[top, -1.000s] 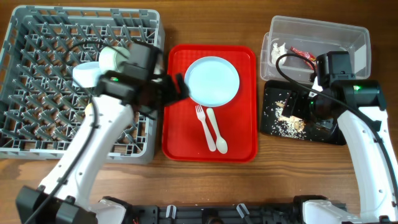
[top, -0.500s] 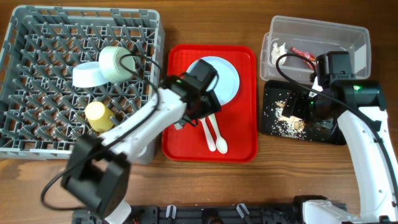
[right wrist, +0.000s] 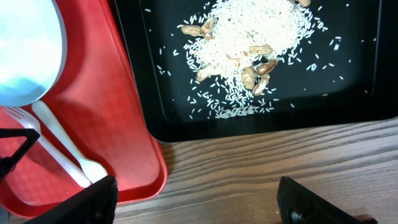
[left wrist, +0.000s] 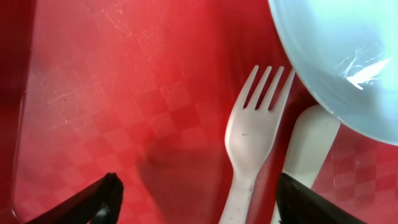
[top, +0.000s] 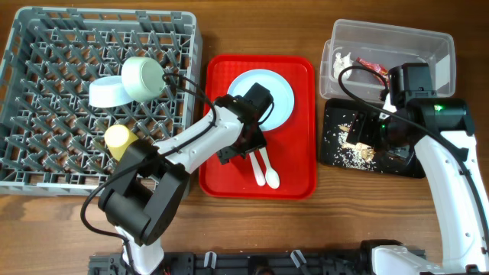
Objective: Sort waste into correct bins and load items into the dishwasher rack
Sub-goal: 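Reach the left gripper to the tray and grasp the white fork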
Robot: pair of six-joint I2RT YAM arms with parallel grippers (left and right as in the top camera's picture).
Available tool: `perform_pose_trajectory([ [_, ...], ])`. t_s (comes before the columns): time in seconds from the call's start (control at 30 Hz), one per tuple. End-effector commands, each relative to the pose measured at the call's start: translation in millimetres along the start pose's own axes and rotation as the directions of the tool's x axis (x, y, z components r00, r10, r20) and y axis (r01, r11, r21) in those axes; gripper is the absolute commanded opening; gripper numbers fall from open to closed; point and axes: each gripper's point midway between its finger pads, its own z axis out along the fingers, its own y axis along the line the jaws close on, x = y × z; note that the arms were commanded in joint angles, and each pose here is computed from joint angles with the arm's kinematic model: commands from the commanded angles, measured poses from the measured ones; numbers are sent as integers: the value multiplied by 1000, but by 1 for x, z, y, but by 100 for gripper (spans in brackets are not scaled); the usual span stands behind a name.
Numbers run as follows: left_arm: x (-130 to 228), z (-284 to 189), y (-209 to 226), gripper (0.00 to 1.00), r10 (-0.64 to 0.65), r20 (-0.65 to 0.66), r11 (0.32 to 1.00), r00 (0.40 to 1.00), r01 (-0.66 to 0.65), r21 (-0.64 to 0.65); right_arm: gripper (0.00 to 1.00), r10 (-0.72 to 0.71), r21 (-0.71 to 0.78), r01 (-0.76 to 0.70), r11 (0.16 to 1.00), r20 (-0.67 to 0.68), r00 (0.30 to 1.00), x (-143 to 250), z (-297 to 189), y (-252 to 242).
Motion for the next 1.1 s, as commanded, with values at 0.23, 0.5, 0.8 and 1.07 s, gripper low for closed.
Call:
perform_pose_trajectory([
  [0.23,15,21,5,71,31,-19,997,999,-33,-72,83,-10,1,10,1000,39,999,-5,-9,-1],
  [0.5,16,21,2,55,53,6,996,999,-53,-77,83,-10,2,10,1000,37,999,-5,-9,-1],
  [0.8,15,21,1,36,53,8,996,999,-52,-73,83,-10,3,10,1000,36,999,-5,-9,-1],
  [1.07,15,21,1,24,53,8,996,999,-53,-73,82,-9,5,9,1000,29,1000,-3,-9,-2],
])
